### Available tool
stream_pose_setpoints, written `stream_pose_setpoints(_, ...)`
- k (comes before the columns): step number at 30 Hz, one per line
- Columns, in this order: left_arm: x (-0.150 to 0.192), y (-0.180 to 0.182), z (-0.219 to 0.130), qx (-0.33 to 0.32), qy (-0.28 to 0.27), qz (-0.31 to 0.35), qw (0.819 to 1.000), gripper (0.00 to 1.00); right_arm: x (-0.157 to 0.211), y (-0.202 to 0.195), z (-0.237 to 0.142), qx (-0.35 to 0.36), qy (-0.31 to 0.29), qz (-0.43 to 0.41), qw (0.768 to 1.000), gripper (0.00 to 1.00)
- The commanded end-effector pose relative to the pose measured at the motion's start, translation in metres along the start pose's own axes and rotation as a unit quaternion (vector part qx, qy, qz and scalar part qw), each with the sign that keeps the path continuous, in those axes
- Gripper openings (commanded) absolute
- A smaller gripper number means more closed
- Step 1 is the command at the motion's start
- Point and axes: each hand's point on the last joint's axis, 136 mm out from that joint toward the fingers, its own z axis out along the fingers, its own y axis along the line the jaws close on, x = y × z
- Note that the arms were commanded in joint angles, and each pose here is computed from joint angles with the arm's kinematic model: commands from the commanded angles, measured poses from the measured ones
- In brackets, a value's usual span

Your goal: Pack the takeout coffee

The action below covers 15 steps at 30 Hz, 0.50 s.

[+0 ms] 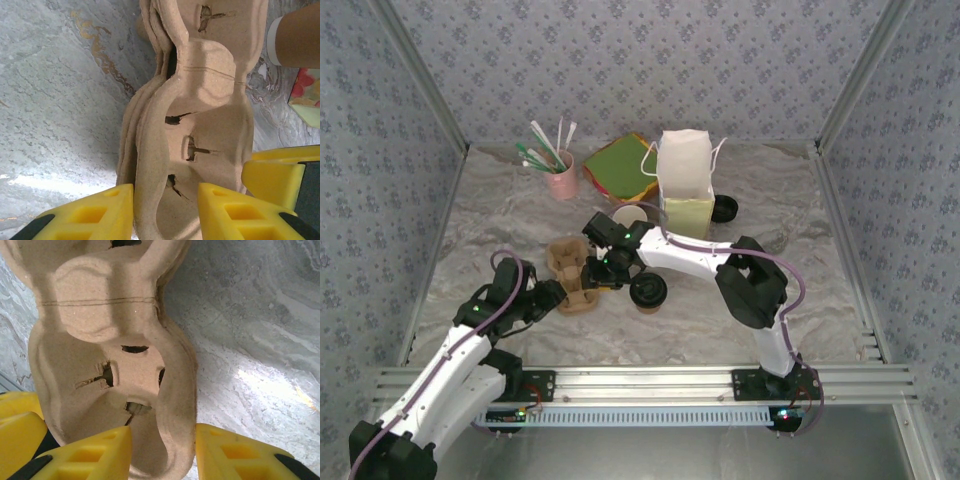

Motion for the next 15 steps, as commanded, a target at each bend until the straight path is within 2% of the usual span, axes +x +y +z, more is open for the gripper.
stream_pose_setpoints(1, 0.000, -0.010, 0.000, 0.024, 0.005, 0.000, 1.000, 0.38, 0.004, 0.007, 0.002, 0.010, 0.006, -0.015, 1.000, 0.41)
stream_pose_setpoints(15, 0.002, -0.008, 0.002, 0.022, 0.009, -0.001, 1.000, 0.37, 0.004, -0.011, 0.005, 0.056, 0.005, -0.007, 0.998, 0.42)
